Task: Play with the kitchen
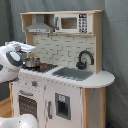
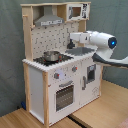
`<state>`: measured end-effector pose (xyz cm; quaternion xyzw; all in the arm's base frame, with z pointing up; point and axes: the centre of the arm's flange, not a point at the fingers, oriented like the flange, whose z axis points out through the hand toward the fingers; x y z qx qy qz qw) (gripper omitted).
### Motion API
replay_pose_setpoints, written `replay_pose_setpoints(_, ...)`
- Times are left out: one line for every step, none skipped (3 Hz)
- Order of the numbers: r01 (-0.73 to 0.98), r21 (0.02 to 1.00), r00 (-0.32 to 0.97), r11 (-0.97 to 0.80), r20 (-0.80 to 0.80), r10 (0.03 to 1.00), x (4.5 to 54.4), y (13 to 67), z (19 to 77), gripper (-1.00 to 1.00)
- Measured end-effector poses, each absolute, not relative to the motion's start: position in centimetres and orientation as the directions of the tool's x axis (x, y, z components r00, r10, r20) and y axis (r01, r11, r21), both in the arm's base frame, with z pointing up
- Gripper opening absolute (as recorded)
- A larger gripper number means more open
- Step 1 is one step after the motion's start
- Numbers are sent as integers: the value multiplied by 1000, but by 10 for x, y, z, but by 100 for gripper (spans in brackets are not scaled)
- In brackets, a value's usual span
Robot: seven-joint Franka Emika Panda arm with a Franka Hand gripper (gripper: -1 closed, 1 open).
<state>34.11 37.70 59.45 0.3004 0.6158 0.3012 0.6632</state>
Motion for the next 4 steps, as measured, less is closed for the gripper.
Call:
replay_pose_setpoints(-25, 787, 38, 617, -616, 787, 339, 393, 563, 100)
replay_pose_setpoints(-26, 794, 19, 608, -607, 794, 336, 407, 531, 100)
replay_pose_setpoints(-37, 803, 7, 595, -596, 803, 330, 416, 499, 100)
replay_pose_setpoints(-44, 817, 3, 575, -575, 818, 322, 417, 468, 100)
